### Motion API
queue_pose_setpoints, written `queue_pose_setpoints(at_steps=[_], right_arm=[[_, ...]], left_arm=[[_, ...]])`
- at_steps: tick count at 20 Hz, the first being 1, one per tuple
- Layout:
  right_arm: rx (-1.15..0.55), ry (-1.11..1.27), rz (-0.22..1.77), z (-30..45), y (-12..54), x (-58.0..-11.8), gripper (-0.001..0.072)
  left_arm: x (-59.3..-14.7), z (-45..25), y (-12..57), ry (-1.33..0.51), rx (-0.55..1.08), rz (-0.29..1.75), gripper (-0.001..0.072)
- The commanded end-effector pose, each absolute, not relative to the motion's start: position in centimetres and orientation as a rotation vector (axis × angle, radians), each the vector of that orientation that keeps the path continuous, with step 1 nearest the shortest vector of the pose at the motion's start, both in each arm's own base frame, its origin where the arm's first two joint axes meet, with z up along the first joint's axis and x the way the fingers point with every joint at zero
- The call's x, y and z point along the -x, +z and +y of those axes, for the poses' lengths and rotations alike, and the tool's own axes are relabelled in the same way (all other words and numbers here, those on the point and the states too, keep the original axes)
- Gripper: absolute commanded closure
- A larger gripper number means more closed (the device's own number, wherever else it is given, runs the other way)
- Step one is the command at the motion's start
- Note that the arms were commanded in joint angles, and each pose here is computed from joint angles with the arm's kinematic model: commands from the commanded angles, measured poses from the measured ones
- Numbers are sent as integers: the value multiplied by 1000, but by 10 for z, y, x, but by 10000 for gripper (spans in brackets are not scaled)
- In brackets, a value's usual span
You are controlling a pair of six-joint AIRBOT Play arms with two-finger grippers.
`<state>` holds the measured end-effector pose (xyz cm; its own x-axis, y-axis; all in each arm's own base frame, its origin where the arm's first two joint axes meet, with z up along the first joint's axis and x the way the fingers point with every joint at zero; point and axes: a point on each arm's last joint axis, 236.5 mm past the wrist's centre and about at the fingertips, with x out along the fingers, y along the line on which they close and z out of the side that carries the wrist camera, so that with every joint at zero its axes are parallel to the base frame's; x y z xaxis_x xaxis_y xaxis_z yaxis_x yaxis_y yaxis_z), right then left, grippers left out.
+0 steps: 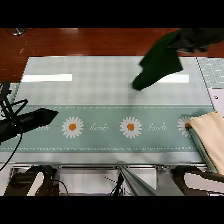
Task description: Fold the shirts.
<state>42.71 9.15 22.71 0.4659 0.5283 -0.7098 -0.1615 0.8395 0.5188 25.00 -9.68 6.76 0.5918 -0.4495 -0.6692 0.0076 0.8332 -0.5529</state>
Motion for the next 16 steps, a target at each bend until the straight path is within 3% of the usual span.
queue_pose_setpoints(at_steps=[1, 3, 8, 14, 16], right_arm=[[-461, 234, 1086, 8, 237, -385, 680], [-469, 63, 1148, -43, 231, -352, 680], [-536, -364, 1048, -137, 247, -271, 680], [-580, -1004, 1152, -192, 198, -104, 671], [-634, -1112, 1194, -189, 177, -75, 450]], left_arm=[[-249, -98, 67, -285, 541, 912, 685], [-249, -98, 67, -284, 541, 912, 685], [-249, -98, 67, -284, 541, 912, 685], [-249, -98, 68, -285, 543, 911, 684], [-249, -99, 68, -288, 548, 910, 684]])
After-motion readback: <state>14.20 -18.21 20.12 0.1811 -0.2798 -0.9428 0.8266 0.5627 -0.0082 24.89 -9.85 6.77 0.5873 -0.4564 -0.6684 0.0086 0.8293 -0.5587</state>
